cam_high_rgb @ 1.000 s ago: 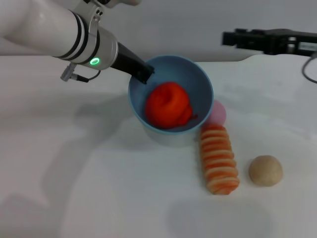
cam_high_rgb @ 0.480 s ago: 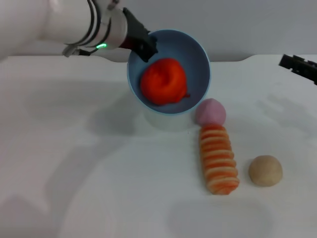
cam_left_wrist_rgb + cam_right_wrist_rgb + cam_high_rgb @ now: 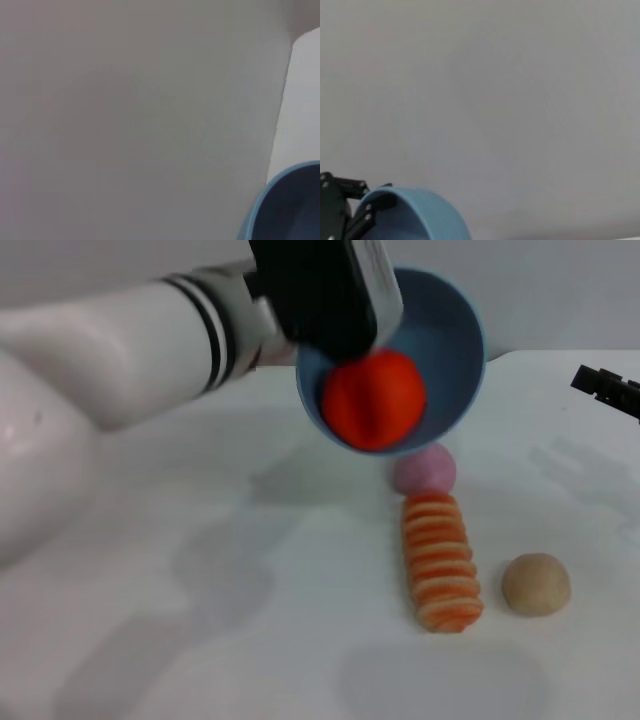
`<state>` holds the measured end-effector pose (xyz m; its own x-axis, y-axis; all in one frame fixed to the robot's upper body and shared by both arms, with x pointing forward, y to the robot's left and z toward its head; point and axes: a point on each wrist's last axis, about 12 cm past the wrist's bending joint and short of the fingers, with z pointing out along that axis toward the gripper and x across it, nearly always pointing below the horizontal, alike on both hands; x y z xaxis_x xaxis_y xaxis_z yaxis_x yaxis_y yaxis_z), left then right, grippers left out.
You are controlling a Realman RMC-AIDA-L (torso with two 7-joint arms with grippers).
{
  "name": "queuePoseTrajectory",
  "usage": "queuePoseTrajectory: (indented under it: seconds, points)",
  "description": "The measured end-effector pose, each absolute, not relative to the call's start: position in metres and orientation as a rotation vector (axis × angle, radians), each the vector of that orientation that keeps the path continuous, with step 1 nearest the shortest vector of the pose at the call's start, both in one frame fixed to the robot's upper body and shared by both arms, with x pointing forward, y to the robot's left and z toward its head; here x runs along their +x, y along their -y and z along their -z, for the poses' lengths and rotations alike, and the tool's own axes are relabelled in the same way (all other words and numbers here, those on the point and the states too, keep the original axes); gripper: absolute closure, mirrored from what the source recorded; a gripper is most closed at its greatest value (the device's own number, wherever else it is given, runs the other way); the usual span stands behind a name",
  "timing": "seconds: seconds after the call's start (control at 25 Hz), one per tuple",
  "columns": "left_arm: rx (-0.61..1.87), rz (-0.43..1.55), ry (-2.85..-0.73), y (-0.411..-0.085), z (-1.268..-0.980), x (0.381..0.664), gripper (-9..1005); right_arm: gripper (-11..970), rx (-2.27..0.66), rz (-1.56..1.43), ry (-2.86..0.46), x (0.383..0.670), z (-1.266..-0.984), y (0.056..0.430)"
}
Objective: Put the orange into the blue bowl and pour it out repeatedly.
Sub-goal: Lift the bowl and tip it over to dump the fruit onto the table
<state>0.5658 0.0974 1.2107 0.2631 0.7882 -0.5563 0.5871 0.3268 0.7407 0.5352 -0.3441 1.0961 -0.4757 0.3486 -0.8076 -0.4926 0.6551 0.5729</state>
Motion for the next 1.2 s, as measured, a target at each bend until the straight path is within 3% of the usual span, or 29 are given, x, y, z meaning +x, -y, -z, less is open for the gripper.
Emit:
queuePoseTrajectory:
  seconds: [0.32,0.84,1.08,1.2]
  points:
    - [1.522,-0.355,-1.113,-0.090,-1.185,0.534,997,357,-0.099,-1.015,-1.813,0.535,-1.093,0.341]
    - [1.565,-0.513,-0.820,-0.082,-1.168,0.518,998,357,-0.092,-1.019,-1.814,0.535,-1.092,0.340]
    - [1.537,-0.520,-0.817,-0.083,-1.164,0.518,997,356,-0.091,-1.011,-1.814,0.538,-1.093,0.340]
    - [1.467,-0.461,-0.920,-0.090,-1.169,0.526,997,356,-0.095,-1.011,-1.814,0.539,-1.093,0.339]
